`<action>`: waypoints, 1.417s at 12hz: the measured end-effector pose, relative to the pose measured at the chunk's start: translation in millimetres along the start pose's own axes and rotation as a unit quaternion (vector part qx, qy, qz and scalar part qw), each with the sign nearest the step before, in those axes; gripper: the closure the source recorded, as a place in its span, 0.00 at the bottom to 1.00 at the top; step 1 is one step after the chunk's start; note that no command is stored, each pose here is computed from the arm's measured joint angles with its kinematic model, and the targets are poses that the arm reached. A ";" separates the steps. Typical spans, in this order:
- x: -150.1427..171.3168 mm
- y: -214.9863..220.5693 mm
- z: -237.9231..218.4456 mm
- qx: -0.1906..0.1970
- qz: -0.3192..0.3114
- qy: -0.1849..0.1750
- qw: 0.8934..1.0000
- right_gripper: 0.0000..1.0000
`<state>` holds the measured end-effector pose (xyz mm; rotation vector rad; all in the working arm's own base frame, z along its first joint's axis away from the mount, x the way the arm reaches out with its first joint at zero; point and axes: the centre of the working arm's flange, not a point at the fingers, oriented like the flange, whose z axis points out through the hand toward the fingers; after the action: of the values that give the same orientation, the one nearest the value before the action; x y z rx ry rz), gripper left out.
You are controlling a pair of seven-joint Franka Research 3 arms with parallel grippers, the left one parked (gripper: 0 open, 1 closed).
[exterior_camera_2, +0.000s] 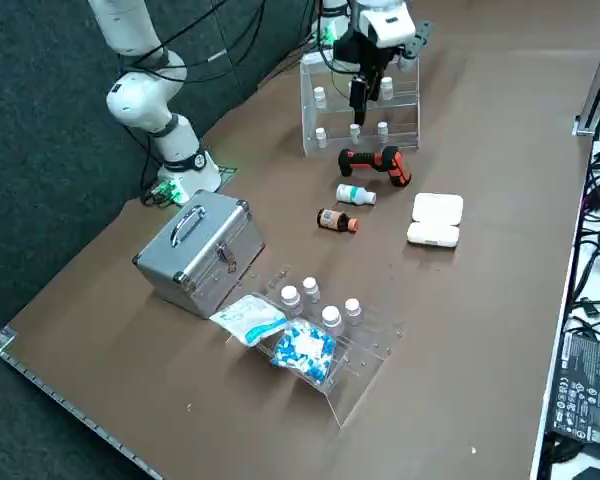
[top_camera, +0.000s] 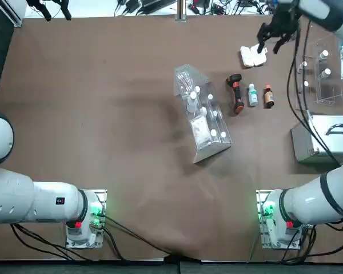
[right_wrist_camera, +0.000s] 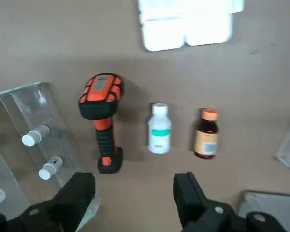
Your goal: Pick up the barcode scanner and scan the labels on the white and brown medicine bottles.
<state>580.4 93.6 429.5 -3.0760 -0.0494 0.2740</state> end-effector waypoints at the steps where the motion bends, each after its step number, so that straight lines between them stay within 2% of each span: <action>1: -2.6 -14.0 14.8 -0.002 -0.009 0.001 1.000 0.00; 4: -13.4 -46.4 46.1 -0.009 -0.030 0.000 1.000 0.00; 7: -23.6 -66.2 83.5 -0.011 -0.033 0.017 0.999 0.00; 11: -35.7 -62.3 131.1 -0.011 -0.029 0.036 0.999 0.00; 17: -45.6 -72.2 157.4 -0.008 -0.007 0.064 0.998 0.00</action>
<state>505.6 171.9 286.8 -3.1000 -0.0677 0.0771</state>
